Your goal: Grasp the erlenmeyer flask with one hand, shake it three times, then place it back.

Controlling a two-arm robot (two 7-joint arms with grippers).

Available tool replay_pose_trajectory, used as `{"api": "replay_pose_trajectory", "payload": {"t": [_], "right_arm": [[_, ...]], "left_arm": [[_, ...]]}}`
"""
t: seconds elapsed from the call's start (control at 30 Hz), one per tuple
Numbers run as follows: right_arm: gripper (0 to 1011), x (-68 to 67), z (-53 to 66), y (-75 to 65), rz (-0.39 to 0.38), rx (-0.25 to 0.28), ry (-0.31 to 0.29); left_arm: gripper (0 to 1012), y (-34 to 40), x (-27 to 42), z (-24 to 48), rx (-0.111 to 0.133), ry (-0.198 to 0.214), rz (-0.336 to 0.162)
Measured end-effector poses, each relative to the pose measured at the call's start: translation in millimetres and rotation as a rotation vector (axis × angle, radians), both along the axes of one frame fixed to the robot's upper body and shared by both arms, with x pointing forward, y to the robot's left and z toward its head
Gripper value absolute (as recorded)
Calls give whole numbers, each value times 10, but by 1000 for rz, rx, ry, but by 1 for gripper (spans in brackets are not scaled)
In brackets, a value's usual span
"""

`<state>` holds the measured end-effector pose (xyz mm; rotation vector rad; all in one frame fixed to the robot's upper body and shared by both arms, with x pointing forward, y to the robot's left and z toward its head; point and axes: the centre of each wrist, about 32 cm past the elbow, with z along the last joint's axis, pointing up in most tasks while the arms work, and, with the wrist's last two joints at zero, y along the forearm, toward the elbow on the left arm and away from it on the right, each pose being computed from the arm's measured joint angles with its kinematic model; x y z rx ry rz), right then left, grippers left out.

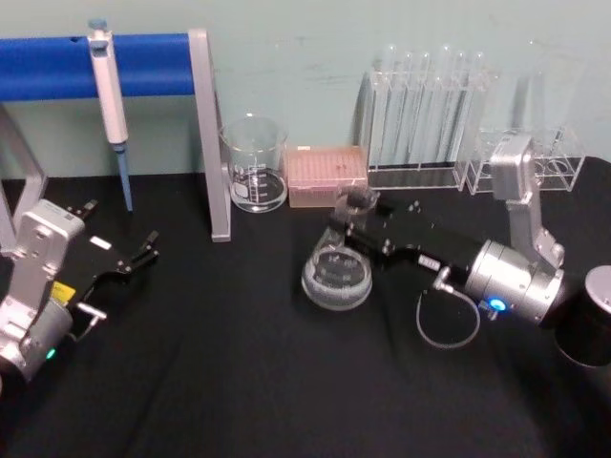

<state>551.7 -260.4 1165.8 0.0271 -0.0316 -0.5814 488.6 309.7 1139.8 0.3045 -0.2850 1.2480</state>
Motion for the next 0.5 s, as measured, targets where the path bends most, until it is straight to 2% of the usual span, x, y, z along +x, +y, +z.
{"api": "replay_pose_trajectory", "payload": {"t": [0.1, 0.13, 0.23, 0.5], "right_arm": [[449, -42, 120, 33, -64, 43, -23], [450, -42, 120, 33, -64, 43, -23], [450, -113, 258, 76, -141, 83, -51], [450, -270, 488, 119, -263, 131, -95]], "left_arm": [[1001, 0, 0, 0, 0, 0, 0], [1001, 0, 0, 0, 0, 0, 0], [1001, 0, 0, 0, 0, 0, 0], [1001, 0, 0, 0, 0, 0, 0]]}}
